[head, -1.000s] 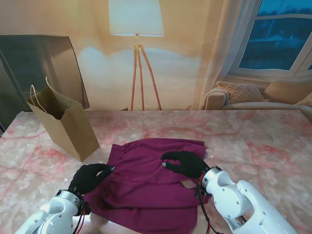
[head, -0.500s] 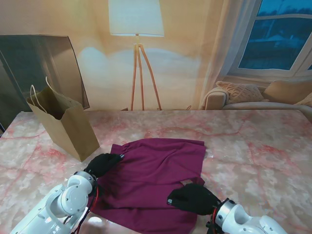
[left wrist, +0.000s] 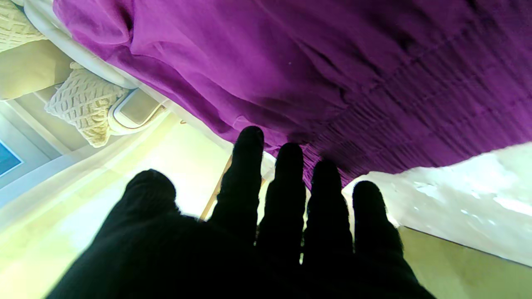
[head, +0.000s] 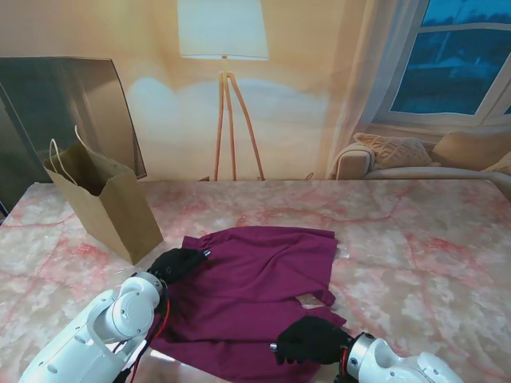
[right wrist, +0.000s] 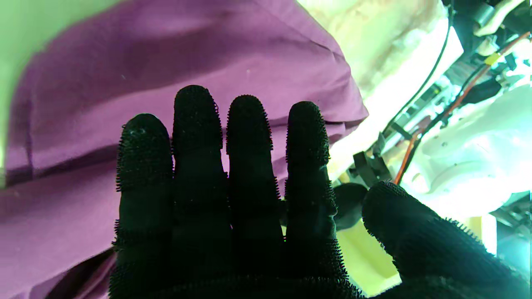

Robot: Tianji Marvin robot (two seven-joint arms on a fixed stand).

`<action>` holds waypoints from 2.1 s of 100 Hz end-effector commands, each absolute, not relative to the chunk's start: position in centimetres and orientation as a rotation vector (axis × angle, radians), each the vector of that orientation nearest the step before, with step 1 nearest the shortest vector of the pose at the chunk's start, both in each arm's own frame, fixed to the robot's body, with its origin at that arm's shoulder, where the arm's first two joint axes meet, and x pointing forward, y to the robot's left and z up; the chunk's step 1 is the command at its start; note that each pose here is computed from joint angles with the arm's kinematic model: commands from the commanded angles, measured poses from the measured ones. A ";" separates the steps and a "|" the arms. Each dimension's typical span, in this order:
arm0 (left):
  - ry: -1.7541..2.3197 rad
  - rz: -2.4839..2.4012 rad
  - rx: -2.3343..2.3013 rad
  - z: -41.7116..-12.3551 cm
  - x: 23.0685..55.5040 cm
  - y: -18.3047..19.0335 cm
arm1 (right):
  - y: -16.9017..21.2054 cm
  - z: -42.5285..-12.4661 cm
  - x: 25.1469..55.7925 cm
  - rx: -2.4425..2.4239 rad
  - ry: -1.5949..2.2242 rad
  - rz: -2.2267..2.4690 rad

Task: Fold the socks and the shorts into the kraft paper bag

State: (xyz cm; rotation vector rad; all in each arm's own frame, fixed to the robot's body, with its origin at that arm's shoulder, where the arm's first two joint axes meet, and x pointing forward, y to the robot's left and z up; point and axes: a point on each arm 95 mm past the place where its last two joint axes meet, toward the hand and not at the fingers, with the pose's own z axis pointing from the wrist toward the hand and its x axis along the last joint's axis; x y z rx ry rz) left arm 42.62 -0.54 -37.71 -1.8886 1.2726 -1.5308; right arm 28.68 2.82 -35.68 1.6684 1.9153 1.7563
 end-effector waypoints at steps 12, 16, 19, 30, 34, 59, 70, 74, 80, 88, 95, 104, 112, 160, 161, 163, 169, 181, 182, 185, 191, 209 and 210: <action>1.270 -1.519 -1.903 -37.8 42.6 -0.4 | 1.9 -37.4 28.3 1.715 1.936 1.650; 1.268 -1.515 -1.903 -37.7 42.6 -0.4 | 1.7 -37.6 28.3 1.727 1.933 1.635; 1.266 -1.513 -1.904 -37.7 42.6 -0.3 | 1.5 -37.7 28.2 1.739 1.938 1.619; 1.255 -1.503 -1.907 -37.7 42.5 -0.1 | 1.0 -38.1 28.0 1.753 1.957 1.564; 1.252 -1.498 -1.908 -37.7 42.5 0.0 | 0.8 -38.2 28.0 1.752 1.957 1.546; 1.247 -1.463 -1.923 -37.9 42.2 0.7 | -0.5 -38.0 27.1 1.772 1.966 1.441; 1.250 -1.457 -1.926 -38.0 42.0 0.9 | -1.1 -37.6 26.6 1.770 1.953 1.414; 1.252 -1.455 -1.927 -38.1 42.0 1.0 | -1.3 -37.4 26.4 1.769 1.944 1.410; 1.255 -1.454 -1.927 -38.2 41.8 1.1 | -1.5 -37.1 26.0 1.764 1.929 1.408; 1.264 -1.451 -1.924 -38.2 41.5 1.2 | -1.7 -36.6 25.6 1.751 1.917 1.404; 1.271 -1.449 -1.920 -38.2 41.3 1.3 | -1.8 -36.1 25.2 1.747 1.911 1.396; 1.275 -1.453 -1.912 -38.0 41.1 1.5 | -2.0 -35.7 24.9 1.750 1.915 1.379; 1.284 -1.456 -1.902 -37.8 40.7 1.6 | -2.2 -35.3 24.7 1.754 1.918 1.354; 1.248 -1.532 -1.645 -34.2 40.0 1.1 | -2.2 -31.8 26.5 1.516 1.638 1.583; 1.244 -1.532 -1.638 -34.1 40.1 1.1 | -2.2 -31.7 26.6 1.509 1.630 1.587; 1.236 -1.527 -1.626 -33.9 40.2 1.0 | -2.1 -31.4 26.9 1.497 1.614 1.596; 1.228 -1.506 -1.598 -33.4 40.8 0.7 | -1.8 -30.7 27.7 1.469 1.566 1.612; 1.216 -1.458 -1.564 -32.8 42.4 0.2 | -1.4 -29.6 29.9 1.425 1.492 1.636; 1.215 -1.455 -1.564 -32.8 42.5 0.2 | -1.4 -29.6 30.1 1.422 1.486 1.639; 1.211 -1.444 -1.565 -32.7 42.9 0.0 | -1.2 -29.4 30.6 1.418 1.465 1.646; 1.216 -1.420 -1.568 -32.7 43.8 -0.2 | -1.0 -29.3 31.8 1.414 1.428 1.654; 1.262 -1.339 -1.602 -33.0 46.4 -0.5 | -0.9 -29.5 35.2 1.443 1.386 1.626; 1.264 -1.334 -1.606 -33.1 46.5 -0.5 | -0.9 -29.5 35.4 1.444 1.385 1.624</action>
